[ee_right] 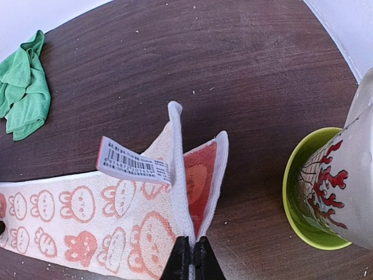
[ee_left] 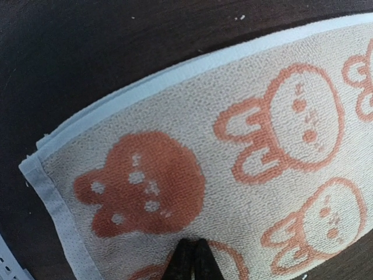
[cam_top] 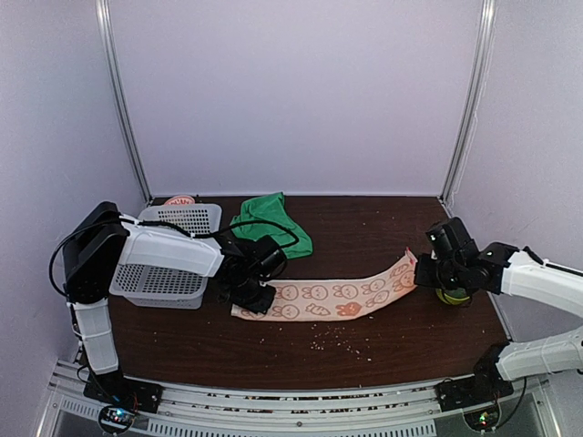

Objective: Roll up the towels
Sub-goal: Fold the towel at the center of the board.

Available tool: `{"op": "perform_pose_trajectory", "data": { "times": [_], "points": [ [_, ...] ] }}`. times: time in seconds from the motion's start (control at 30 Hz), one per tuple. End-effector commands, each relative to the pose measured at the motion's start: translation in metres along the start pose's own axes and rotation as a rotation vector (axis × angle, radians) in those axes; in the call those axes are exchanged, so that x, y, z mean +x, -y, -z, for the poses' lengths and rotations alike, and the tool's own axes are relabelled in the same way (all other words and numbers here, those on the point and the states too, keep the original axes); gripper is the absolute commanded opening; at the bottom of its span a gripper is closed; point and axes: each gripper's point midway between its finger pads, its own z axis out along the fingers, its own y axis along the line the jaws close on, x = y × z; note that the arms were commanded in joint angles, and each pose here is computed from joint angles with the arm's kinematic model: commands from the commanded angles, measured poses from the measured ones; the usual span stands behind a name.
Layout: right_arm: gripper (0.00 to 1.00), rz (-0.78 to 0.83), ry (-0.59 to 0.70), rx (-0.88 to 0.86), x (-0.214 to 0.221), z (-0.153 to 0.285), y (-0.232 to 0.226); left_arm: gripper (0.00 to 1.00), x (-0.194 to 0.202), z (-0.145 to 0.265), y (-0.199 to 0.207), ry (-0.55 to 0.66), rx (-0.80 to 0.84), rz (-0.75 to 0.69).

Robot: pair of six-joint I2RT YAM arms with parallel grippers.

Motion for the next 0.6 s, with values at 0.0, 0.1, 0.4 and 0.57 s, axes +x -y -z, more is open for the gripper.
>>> {"op": "perform_pose_trajectory", "data": {
  "times": [0.0, 0.1, 0.4, 0.57],
  "points": [
    [0.0, 0.002, 0.036, -0.018, -0.015, 0.012, -0.004, 0.05, -0.004, -0.007, 0.024, 0.0, 0.072, 0.012],
    [0.0, 0.006, 0.046, -0.024, -0.019, 0.017, -0.005, 0.05, -0.009, -0.007, 0.037, 0.003, 0.097, 0.004],
    [0.0, 0.041, 0.092, -0.014, -0.039, 0.034, -0.004, 0.05, -0.025, 0.002, 0.051, 0.03, 0.136, 0.001],
    [0.0, 0.033, 0.097, -0.112, -0.047, 0.043, -0.024, 0.05, -0.026, 0.003, 0.051, 0.03, 0.137, -0.001]
  ]
}}
